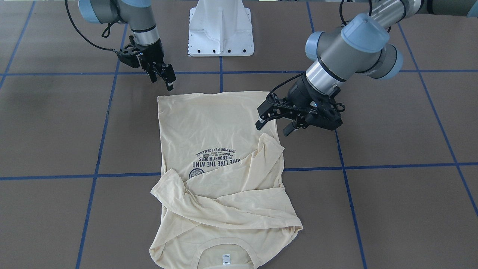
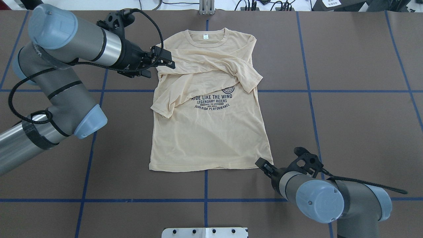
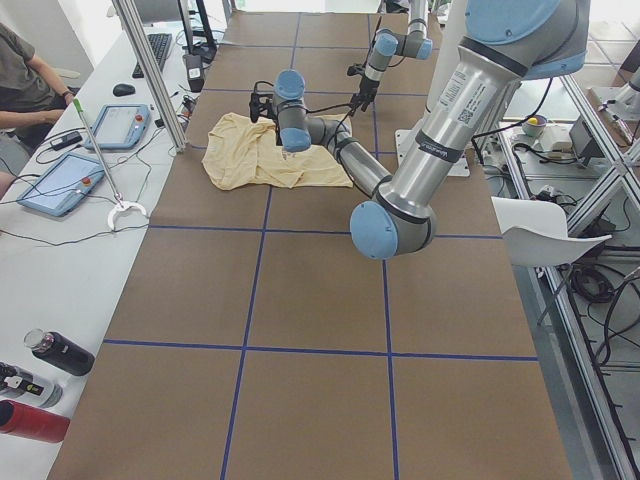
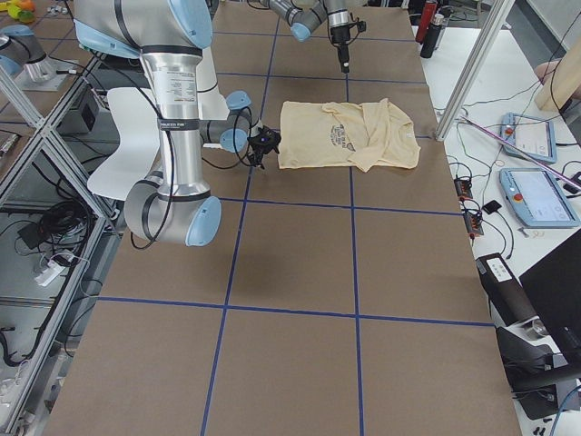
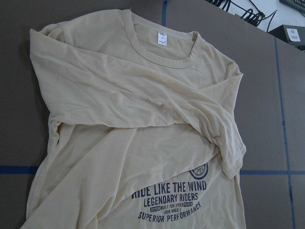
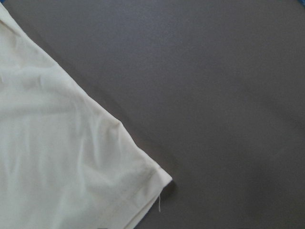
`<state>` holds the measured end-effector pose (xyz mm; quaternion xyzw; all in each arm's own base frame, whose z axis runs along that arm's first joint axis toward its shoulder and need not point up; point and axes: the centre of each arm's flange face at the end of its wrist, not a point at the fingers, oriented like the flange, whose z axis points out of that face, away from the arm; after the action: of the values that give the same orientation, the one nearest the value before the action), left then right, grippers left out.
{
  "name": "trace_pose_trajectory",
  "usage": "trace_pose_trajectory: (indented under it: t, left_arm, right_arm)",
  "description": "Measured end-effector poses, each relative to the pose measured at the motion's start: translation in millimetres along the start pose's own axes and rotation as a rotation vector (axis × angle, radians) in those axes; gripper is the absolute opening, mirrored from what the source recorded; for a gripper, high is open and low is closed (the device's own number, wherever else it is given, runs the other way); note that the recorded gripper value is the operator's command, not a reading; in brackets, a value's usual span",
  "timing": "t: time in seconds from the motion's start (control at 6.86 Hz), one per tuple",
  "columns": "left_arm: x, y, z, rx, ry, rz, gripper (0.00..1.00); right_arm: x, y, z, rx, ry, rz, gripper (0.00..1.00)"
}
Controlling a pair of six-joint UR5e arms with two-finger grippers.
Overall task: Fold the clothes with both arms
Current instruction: 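Release the sleeve with the left gripper while the right gripper moves to the hem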
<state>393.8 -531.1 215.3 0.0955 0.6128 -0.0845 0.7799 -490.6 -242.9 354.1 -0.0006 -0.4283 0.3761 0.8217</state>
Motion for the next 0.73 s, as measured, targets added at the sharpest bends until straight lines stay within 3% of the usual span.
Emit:
trace_pose_trajectory:
  t: [0.44, 0.73]
  left_arm:
    - [-1, 2, 3, -0.005, -0.003, -0.002, 0.99]
    - [-2, 2, 4, -0.005, -0.004, -0.002, 0.99]
  right_arm:
    - [-5, -20, 9, 0.04, 0.005, 0.007, 0.92]
    - [-13, -16, 13, 0.039, 0.0, 0.008, 0.84]
